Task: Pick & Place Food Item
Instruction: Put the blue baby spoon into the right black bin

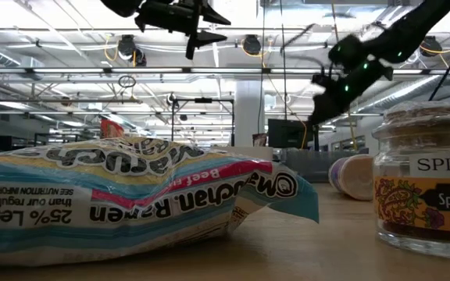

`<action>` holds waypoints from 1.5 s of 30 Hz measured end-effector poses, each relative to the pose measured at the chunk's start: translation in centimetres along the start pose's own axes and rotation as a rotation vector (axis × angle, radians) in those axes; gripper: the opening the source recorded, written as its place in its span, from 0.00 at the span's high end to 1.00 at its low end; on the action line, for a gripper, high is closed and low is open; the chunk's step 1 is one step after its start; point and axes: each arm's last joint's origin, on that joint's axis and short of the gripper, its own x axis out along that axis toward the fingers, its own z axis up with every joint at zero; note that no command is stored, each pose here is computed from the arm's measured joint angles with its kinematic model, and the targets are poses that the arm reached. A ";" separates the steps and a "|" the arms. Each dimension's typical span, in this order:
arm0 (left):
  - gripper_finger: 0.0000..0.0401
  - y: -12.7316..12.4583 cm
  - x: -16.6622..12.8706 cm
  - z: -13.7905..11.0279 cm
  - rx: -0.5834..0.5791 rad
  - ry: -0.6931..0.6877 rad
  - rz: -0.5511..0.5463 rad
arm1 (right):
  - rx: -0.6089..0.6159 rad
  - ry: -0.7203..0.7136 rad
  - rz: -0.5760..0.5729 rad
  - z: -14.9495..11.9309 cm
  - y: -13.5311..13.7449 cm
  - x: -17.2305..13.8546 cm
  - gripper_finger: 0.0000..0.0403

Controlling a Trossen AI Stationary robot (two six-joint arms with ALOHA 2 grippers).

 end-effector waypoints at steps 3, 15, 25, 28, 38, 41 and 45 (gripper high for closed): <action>0.51 -0.9 -1.0 0.6 0.035 -0.008 -0.014 | 0.053 -0.092 -0.004 1.5 0.4 -2.2 0.63; 0.51 -6.2 -8.5 1.6 0.134 0.103 0.015 | 0.391 -0.422 0.181 5.7 3.9 -8.9 0.64; 0.51 -6.6 -10.9 -4.7 0.079 0.141 -0.037 | 0.469 -0.350 0.363 6.3 10.4 -7.8 0.64; 0.51 -6.2 -11.6 -7.3 0.016 0.095 -0.069 | 0.485 -0.354 0.348 6.4 12.9 -7.1 0.64; 0.51 -5.9 -14.1 -13.9 -0.115 0.143 -0.121 | 0.582 -0.433 0.474 6.4 19.8 -4.6 0.65; 0.51 -5.9 -14.3 -15.2 -0.126 0.176 -0.133 | 0.656 -0.412 0.523 5.9 21.3 -3.6 0.65; 0.51 -5.9 -14.1 -16.3 -0.136 0.198 -0.116 | 0.755 -0.407 0.578 5.4 22.8 -2.7 0.65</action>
